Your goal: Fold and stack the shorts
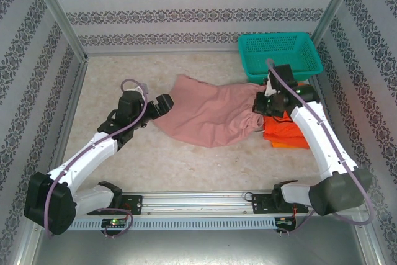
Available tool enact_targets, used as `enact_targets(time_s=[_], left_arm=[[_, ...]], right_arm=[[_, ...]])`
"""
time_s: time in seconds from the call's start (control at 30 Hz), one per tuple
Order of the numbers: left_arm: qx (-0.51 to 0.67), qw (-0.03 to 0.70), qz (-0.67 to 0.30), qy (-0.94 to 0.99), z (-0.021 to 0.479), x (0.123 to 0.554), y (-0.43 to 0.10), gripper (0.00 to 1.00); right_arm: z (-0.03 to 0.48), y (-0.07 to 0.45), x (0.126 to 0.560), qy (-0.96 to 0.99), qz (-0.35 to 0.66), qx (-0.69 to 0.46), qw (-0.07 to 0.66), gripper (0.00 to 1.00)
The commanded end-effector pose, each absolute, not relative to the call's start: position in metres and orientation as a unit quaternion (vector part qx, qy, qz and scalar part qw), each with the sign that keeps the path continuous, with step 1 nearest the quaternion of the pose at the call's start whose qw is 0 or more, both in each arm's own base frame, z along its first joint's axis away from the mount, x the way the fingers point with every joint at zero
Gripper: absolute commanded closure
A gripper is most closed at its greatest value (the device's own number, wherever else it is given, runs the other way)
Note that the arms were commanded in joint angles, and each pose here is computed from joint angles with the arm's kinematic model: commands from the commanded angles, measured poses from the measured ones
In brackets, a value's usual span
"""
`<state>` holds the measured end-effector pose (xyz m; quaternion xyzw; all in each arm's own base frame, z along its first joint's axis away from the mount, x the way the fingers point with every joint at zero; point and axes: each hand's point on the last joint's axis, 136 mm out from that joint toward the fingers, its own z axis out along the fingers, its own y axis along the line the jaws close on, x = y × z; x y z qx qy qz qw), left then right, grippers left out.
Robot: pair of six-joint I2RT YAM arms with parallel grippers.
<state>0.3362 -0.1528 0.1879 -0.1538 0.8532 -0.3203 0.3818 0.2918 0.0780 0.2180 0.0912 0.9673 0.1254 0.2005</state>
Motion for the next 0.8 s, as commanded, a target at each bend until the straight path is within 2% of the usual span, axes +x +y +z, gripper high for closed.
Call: enact_targets(time_s=[0.0, 0.23, 0.5, 0.57, 0.77], left_arm=[[-0.156, 0.358, -0.297, 0.871, 0.165, 0.326, -0.144, 0.03], [-0.155, 0.352, -0.308, 0.870, 0.157, 0.325, -0.148, 0.03], [-0.149, 0.333, -0.307, 0.879, 0.133, 0.334, -0.156, 0.04], [-0.144, 0.328, -0.304, 0.883, 0.124, 0.340, -0.159, 0.12], [-0.134, 0.289, -0.279, 0.906, 0.082, 0.353, -0.165, 0.46]], right_arm=[[0.218, 0.049, 0.266, 0.990, 0.038, 0.048, 0.128, 1.00], [0.238, 0.053, 0.297, 0.991, 0.030, 0.050, 0.123, 1.00], [0.243, 0.102, 0.337, 0.988, 0.078, 0.055, 0.121, 1.00], [0.246, 0.115, 0.344, 0.988, 0.085, 0.050, 0.120, 1.00], [0.249, 0.146, 0.364, 0.988, 0.090, 0.032, 0.121, 1.00]])
